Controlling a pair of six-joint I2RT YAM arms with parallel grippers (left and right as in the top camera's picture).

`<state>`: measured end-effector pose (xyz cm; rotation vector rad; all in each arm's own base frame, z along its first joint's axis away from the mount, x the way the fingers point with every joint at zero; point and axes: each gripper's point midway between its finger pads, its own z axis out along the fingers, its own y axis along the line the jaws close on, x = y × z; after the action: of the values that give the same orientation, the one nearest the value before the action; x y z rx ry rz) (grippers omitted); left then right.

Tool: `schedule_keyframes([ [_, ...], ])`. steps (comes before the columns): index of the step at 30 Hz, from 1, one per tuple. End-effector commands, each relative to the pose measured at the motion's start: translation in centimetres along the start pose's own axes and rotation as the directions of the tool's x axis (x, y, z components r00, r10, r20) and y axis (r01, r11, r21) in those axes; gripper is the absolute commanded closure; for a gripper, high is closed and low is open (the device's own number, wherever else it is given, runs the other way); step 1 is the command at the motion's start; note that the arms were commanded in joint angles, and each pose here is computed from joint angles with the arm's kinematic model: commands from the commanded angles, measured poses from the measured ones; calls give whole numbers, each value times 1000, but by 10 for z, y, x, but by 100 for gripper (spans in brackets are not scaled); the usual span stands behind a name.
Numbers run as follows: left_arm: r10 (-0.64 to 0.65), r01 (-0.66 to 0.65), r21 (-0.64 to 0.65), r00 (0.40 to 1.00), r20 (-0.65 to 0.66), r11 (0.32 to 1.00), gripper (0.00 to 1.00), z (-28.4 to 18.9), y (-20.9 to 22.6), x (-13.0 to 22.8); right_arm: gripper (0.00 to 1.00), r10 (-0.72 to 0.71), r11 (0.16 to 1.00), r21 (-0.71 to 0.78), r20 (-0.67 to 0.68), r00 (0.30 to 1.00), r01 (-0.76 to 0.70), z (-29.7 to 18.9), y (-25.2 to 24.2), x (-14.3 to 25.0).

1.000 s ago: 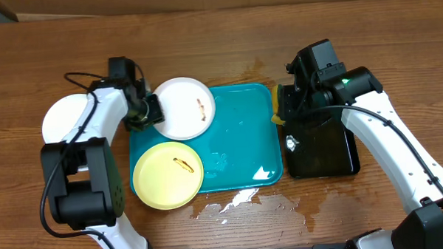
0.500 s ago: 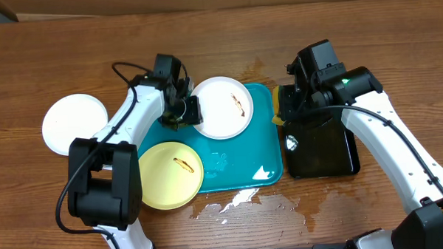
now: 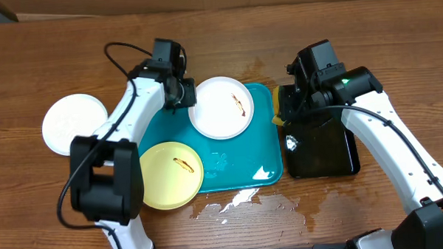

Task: Clean dirty plates on tray and stack at the side
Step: 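Slide the white plate rightward across the teal tray with left gripper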

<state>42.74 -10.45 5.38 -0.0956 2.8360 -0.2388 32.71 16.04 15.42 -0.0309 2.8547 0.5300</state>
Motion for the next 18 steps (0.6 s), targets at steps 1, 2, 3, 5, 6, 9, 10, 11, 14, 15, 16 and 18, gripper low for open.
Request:
schedule_keyframes([
  [1,10,-8,24,996,-92,1000,73,28,-9,24,91,-15,1000,5,3,1000,15,1,1,0],
  [2,13,-9,43,995,-102,999,74,29,-13,26,91,-15,1000,5,3,1000,15,1,1,0],
  [3,15,-9,48,993,-119,999,77,29,-15,30,91,-15,1000,6,2,1000,15,1,1,1],
  [5,13,-7,42,990,-140,999,80,29,-14,36,91,-14,1000,7,0,1000,14,1,1,1],
  [6,11,-6,38,988,-152,999,82,29,-13,39,91,-14,1000,7,-2,1000,14,1,0,2],
  [9,6,1,32,980,-198,999,84,27,-11,50,91,-13,1000,8,-4,1000,13,1,0,2],
  [10,4,5,37,976,-216,999,85,26,-11,54,91,-13,1000,8,-3,1000,13,1,0,2],
  [11,2,8,41,973,-231,999,85,25,-12,57,90,-14,1000,7,-2,1000,14,1,0,2],
  [14,13,12,85,959,-284,996,85,21,-19,70,90,-22,1000,2,6,1000,22,2,3,0],
  [15,29,1,101,956,-291,995,86,21,-21,71,90,-26,1000,0,7,1000,26,2,5,0],
  [16,37,-6,106,956,-292,994,86,20,-22,72,90,-31,1000,-2,7,999,31,2,7,1],
  [18,50,-22,100,956,-290,995,87,21,-22,73,90,-44,999,-6,7,999,44,3,11,2],
])
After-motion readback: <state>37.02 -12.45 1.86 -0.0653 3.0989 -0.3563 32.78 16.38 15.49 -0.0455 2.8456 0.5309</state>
